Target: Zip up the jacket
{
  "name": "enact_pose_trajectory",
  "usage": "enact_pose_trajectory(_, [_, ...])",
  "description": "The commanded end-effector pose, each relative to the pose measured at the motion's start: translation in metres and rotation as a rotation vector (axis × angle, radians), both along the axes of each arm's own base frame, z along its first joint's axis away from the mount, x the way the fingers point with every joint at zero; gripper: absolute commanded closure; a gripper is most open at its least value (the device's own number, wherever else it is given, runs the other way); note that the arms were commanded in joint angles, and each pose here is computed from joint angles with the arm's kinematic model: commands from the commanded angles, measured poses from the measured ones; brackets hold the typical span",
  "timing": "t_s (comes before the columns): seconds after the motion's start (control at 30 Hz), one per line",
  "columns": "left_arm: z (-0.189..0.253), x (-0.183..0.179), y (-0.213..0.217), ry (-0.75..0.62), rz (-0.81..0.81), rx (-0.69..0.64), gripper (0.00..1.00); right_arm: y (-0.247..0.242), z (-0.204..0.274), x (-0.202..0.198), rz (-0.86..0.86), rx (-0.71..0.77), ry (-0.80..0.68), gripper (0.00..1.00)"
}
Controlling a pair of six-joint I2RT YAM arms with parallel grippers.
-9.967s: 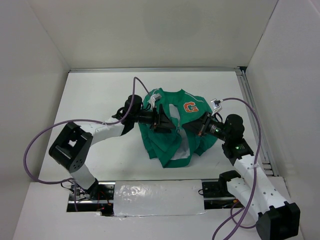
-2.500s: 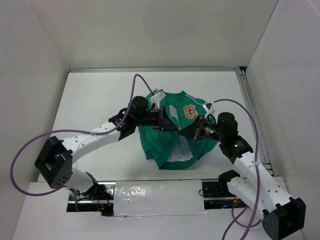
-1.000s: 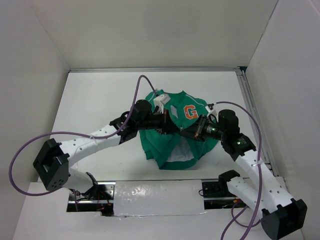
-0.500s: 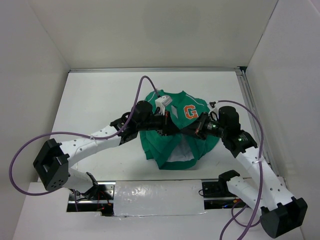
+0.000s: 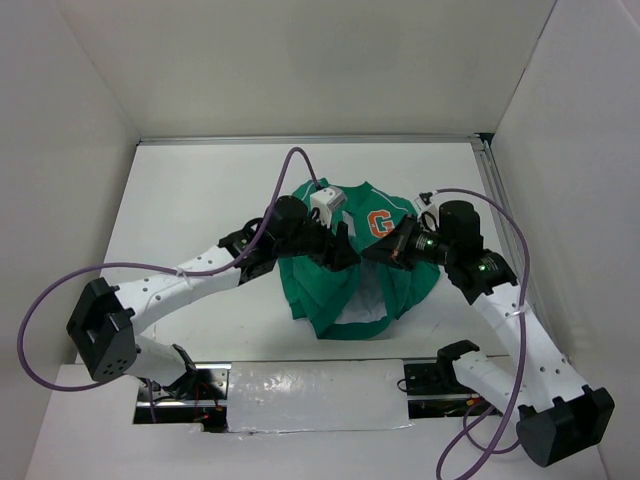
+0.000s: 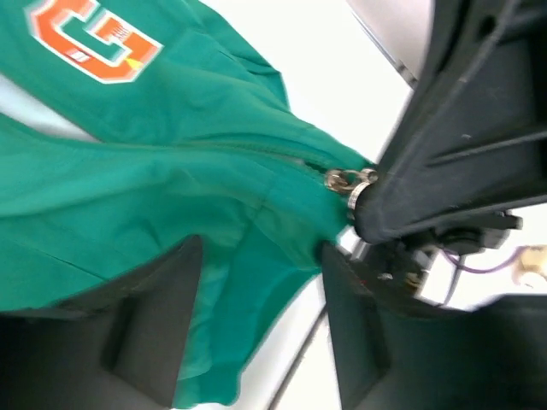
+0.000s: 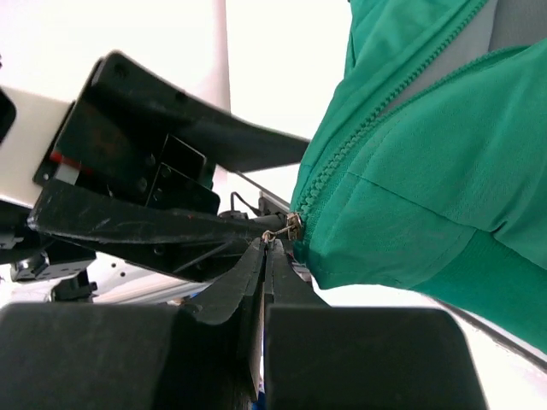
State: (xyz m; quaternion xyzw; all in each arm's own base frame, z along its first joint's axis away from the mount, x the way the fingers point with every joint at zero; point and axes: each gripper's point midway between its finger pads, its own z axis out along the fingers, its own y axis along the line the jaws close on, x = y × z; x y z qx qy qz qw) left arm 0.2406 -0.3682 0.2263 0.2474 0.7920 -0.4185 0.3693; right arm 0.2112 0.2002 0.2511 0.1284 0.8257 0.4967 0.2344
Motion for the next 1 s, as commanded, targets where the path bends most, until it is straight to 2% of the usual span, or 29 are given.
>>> enact_pose_trajectory(0.0, [0.025, 0.018, 0.003, -0.163, 0.028, 0.023, 0.28, -0.001, 0.033, -0.002, 0.019, 0.019, -0.116, 1.0])
enact_pose_trajectory(0.1, [0.032, 0.014, 0.007, -0.205, 0.023, 0.022, 0.19, 0.001, 0.034, -0.002, 0.033, 0.03, -0.109, 1.0])
enact_pose_trajectory(0.17, [0.037, 0.009, 0.005, -0.271, -0.005, 0.002, 0.18, 0.003, 0.031, -0.002, 0.045, 0.043, -0.092, 1.0])
enact_pose_trajectory(0.2, [0.046, -0.001, 0.003, -0.313, -0.021, -0.018, 0.09, 0.005, 0.03, -0.003, 0.057, 0.055, -0.07, 1.0])
enact_pose_trajectory(0.27, [0.049, 0.001, 0.003, -0.427, -0.001, -0.01, 0.03, 0.006, 0.029, -0.001, 0.063, 0.065, -0.058, 1.0])
enact_pose_trajectory(0.33, [0.051, -0.005, 0.0, -0.515, 0.005, 0.007, 0.03, 0.005, 0.032, -0.001, 0.062, 0.075, -0.056, 1.0])
enact_pose_trajectory(0.53, [0.063, -0.009, -0.011, -0.692, 0.037, -0.015, 0.22, 0.002, 0.039, 0.002, 0.04, 0.116, -0.045, 1.0])
enact_pose_trajectory(0.6, [0.062, 0.0, -0.008, -0.77, 0.076, 0.032, 0.24, 0.003, 0.042, 0.0, 0.054, 0.138, -0.042, 1.0])
enact_pose_trajectory(0.83, [0.066, 0.004, -0.023, -0.86, 0.079, 0.01, 0.32, 0.005, 0.05, -0.004, 0.067, 0.178, -0.044, 1.0])
enact_pose_trajectory(0.97, [0.066, 0.006, -0.027, -0.899, 0.073, 0.018, 0.46, 0.004, 0.049, -0.003, 0.062, 0.189, -0.033, 1.0])
